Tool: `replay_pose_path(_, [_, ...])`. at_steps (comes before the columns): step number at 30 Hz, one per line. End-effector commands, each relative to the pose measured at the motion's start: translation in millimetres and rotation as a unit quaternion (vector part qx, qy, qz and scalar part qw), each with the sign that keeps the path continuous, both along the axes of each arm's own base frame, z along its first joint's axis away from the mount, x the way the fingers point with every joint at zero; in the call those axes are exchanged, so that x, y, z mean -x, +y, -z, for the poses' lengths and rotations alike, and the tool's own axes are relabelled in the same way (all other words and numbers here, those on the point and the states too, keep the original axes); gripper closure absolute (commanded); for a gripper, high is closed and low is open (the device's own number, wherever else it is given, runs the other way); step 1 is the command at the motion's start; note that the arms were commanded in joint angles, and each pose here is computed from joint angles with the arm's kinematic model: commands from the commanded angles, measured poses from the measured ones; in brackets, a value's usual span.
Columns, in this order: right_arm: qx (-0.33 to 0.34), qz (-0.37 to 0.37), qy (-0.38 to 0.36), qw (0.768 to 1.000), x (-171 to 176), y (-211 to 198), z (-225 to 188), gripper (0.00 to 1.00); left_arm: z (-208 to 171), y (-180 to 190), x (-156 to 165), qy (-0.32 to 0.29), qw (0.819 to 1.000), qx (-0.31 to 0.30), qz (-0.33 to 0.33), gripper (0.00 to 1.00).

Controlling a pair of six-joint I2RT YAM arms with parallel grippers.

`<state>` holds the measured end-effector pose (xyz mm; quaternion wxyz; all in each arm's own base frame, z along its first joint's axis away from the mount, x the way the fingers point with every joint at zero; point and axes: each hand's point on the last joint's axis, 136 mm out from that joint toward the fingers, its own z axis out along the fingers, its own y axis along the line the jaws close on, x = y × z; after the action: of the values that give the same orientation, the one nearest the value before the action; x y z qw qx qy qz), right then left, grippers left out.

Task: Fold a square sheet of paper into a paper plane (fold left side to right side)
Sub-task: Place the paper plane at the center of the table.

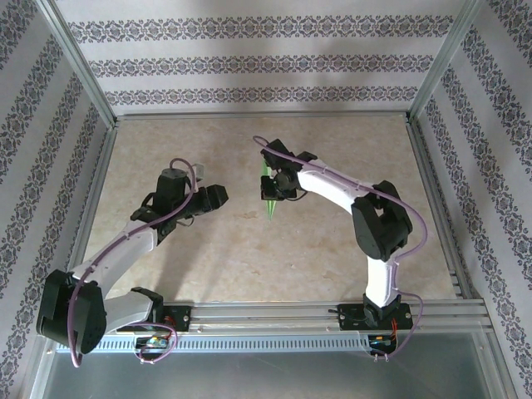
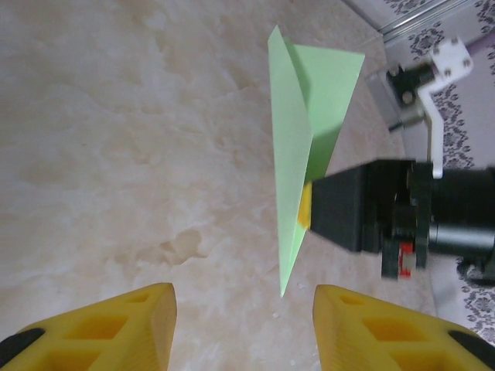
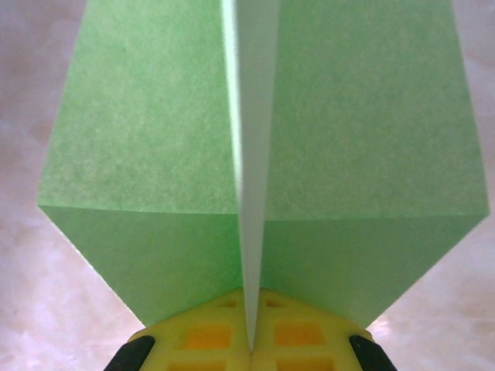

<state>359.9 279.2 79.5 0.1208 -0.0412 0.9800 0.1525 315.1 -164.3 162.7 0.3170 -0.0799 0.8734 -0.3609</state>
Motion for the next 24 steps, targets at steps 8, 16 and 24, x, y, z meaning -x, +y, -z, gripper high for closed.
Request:
replay_pose_path(8, [0.09, 0.005, 0.034, 0.995, -32, -29, 28, 0.97, 48, 16, 24, 0.068, 0.997, -0.036, -0.008, 0.49])
replay_pose_path(16, [0.094, 0.005, 0.058, 0.994, -36, -31, 48, 0.95, 47, 11, 20, 0.069, 0.997, -0.024, -0.004, 0.5])
replay_pose_path(24, [0.094, 0.009, 0.071, 0.993, -37, -32, 60, 0.89, 48, 11, 20, 0.071, 0.997, -0.022, -0.004, 0.49])
